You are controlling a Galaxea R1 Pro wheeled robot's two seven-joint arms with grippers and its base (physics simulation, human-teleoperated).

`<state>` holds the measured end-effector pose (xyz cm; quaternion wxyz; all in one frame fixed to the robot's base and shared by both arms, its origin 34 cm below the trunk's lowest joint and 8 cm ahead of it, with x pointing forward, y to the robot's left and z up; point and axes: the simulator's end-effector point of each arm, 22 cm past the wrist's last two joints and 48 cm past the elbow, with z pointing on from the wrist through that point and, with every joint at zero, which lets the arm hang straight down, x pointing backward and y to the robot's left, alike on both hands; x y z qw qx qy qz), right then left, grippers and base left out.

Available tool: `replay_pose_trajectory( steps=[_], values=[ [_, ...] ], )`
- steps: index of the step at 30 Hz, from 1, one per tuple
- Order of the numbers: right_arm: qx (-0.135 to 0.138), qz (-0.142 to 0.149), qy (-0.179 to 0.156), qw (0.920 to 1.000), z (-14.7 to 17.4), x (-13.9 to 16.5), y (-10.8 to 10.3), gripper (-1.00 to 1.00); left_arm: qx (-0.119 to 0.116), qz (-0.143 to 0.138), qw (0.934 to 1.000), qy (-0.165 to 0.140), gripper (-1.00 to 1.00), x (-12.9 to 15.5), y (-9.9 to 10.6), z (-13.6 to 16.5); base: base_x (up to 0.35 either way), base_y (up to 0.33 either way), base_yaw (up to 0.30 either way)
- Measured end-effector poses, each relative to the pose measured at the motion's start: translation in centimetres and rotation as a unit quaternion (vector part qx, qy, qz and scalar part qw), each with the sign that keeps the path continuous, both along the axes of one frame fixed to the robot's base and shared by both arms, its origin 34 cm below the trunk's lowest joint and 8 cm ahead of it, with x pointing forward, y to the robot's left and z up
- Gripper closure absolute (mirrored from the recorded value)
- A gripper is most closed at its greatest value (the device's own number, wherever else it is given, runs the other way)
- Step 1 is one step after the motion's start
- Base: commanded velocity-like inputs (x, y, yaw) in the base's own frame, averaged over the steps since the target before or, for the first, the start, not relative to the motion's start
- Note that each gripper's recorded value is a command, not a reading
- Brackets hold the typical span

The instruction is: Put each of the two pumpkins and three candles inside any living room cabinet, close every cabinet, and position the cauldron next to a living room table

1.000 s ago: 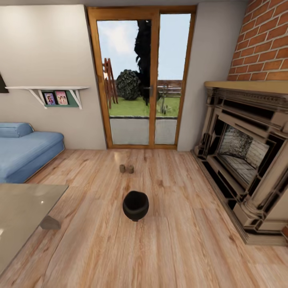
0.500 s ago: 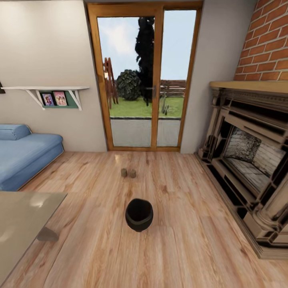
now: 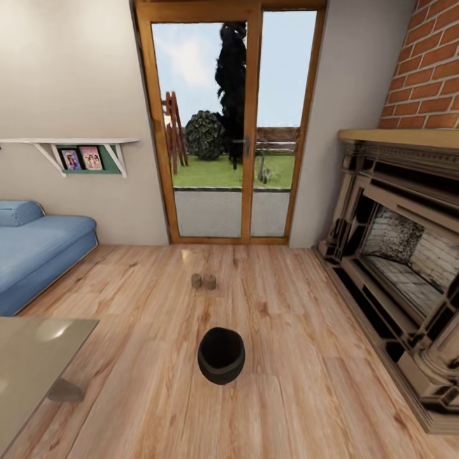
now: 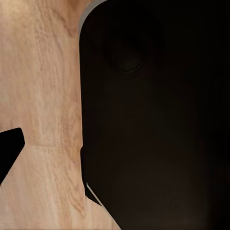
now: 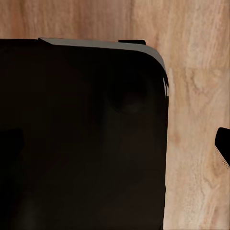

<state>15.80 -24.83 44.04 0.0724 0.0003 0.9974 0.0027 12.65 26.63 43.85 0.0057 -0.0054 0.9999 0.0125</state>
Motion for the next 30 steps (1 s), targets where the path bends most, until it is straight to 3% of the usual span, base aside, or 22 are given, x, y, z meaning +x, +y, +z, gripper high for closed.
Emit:
replay_pose_trajectory(
  steps=[30],
  values=[
    [0.0, 0.0, -0.001, 1.0, 0.0, 0.02, 0.01, -1.0, 0.0, 0.0, 1.0, 0.0, -1.0, 0.0, 0.0, 0.0, 0.232, 0.0, 0.0]
  ],
)
